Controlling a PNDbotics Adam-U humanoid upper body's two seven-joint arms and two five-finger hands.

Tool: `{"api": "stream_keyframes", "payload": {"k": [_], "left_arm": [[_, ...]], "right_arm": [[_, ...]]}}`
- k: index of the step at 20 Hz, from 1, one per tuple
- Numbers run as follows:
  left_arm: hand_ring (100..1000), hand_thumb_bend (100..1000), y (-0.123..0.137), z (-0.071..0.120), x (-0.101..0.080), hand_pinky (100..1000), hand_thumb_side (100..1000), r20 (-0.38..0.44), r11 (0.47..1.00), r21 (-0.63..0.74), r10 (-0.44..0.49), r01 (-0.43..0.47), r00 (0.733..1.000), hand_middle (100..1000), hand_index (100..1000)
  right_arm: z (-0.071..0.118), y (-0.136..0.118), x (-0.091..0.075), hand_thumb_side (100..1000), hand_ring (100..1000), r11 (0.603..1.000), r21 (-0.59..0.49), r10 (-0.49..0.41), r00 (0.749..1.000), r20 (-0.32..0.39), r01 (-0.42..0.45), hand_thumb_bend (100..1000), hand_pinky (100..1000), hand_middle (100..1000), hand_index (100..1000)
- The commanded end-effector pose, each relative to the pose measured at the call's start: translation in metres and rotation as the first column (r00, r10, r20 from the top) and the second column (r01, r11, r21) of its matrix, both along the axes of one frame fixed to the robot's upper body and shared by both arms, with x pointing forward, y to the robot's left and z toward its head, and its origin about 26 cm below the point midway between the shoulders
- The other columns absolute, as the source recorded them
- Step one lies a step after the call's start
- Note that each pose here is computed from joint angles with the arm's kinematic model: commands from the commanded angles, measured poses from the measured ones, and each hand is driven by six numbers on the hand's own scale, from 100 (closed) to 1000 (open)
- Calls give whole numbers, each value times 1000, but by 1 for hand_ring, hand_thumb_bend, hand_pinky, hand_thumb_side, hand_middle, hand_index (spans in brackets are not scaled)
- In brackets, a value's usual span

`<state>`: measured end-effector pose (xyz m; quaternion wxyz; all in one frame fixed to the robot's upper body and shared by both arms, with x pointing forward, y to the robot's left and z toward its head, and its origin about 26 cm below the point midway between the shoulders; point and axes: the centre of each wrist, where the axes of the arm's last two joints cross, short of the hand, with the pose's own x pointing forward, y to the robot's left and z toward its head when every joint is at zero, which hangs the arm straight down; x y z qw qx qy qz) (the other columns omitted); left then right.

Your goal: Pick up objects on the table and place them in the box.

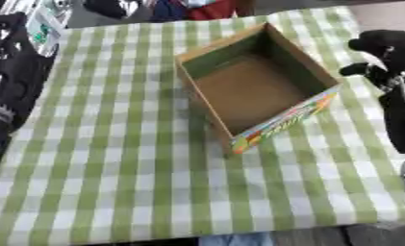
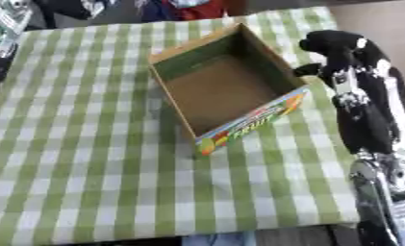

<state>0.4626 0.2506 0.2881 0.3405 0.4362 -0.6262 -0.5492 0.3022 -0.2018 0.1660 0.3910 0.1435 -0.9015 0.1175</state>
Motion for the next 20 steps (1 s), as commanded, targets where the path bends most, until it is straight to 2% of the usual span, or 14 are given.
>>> {"api": "stream_keyframes", "payload": {"k": [1,7,8,9,16,20], "left_arm": [[620,134,-30,12,-11,693,453,25,990,44,-136,134,990,622,765],[630,124,-83,-4,-24,695,458,-37,936,109,-331,333,943,636,770],[633,188,-90,-9,-25,696,438,-54,928,116,-350,354,935,640,772],[636,121,-96,-14,-26,696,459,-70,921,126,-362,368,930,642,774],[657,118,-124,-52,-22,702,465,-140,887,184,-404,424,904,668,793],[679,127,-133,-69,-19,713,480,-160,877,212,-403,430,901,696,812]], "right_arm": [[6,-2,-1,481,788,1000,-6,10,1000,18,-9,100,607,712,724],[6,-2,-1,485,788,1000,-7,15,1000,17,-15,100,608,713,724],[6,-2,-1,482,788,1000,-6,16,1000,18,-16,100,608,713,724],[6,-2,-1,486,788,1000,-6,17,1000,18,-17,100,608,713,724],[7,0,-1,491,789,1000,-7,28,999,21,-28,100,608,713,725],[8,0,-1,493,789,999,-7,32,999,23,-31,100,608,713,725]]}}
